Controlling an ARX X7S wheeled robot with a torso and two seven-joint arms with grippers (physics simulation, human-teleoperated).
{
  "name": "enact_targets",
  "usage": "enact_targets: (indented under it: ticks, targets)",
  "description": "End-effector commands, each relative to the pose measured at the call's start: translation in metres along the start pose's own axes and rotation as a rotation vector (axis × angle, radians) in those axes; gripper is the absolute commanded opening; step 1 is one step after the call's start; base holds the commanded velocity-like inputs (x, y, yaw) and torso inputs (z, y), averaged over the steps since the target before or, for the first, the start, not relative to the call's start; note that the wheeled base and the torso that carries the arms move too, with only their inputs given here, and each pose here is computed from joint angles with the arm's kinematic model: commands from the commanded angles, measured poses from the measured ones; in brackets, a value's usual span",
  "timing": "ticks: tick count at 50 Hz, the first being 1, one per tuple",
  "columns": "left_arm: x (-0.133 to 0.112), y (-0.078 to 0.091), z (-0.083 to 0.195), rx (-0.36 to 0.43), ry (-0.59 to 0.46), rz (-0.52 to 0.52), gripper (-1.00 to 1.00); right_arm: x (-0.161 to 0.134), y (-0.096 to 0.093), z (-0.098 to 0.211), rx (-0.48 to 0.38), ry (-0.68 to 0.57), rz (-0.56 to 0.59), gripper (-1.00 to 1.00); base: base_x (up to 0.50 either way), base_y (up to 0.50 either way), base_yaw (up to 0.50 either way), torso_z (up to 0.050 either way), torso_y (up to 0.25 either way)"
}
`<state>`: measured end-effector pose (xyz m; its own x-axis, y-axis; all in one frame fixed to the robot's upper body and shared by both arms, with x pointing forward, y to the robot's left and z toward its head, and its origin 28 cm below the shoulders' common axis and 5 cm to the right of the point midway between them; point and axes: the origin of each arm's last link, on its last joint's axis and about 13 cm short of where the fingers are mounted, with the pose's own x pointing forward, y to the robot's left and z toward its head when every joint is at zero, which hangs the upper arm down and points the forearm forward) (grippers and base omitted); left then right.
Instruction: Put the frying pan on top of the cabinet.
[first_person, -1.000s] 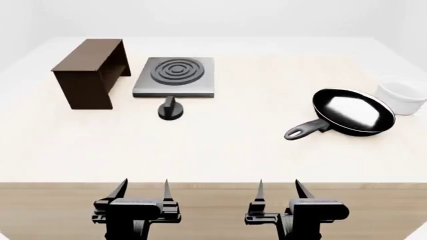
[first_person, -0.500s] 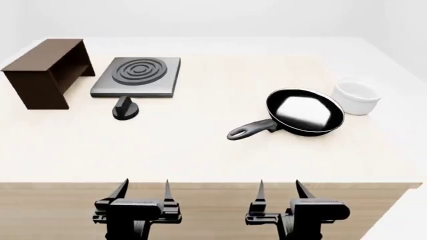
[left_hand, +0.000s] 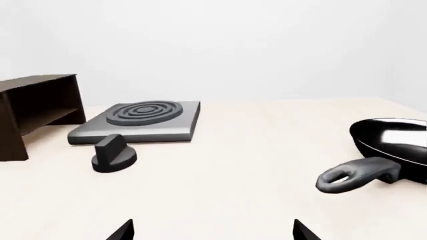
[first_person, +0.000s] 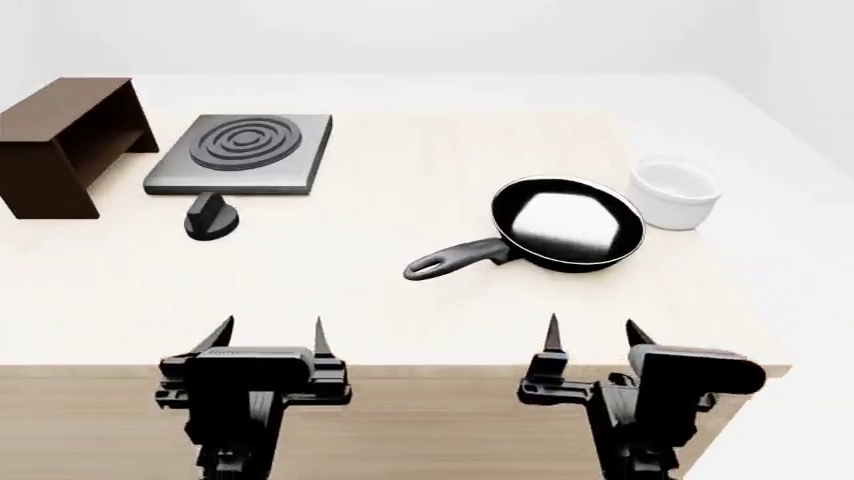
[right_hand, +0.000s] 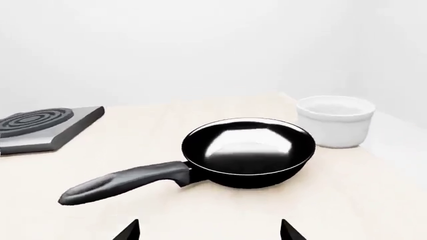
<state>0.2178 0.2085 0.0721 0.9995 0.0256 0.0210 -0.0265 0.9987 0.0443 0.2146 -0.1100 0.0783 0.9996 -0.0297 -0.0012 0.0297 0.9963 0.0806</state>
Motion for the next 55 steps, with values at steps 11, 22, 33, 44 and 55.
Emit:
enact_targets:
  ticks: [11, 22, 33, 44, 55]
  targets:
    - [-0.002, 0.009, 0.076, 0.092, -0.027, 0.075, 1.0, -0.02, -0.002, 0.089, 0.002, -0.089, 0.047, 1.0, 0.3, 0.0, 0.0, 0.0, 0.0]
    - [0.0, 0.012, 0.075, 0.089, -0.037, 0.086, 1.0, -0.016, 0.001, 0.091, 0.02, -0.078, 0.059, 1.0, 0.5, 0.0, 0.0, 0.0, 0.0]
    - [-0.001, 0.012, 0.072, 0.088, -0.031, 0.084, 1.0, -0.017, 0.002, 0.088, 0.033, -0.069, 0.064, 1.0, 0.5, 0.0, 0.0, 0.0, 0.0]
    - [-0.001, 0.013, 0.071, 0.086, -0.029, 0.088, 1.0, -0.018, 0.002, 0.087, 0.049, -0.063, 0.069, 1.0, 0.5, 0.0, 0.0, 0.0, 0.001]
    - [0.0, 0.014, 0.071, 0.088, -0.028, 0.092, 1.0, -0.018, 0.002, 0.086, 0.051, -0.065, 0.068, 1.0, 0.5, 0.0, 0.0, 0.0, 0.001]
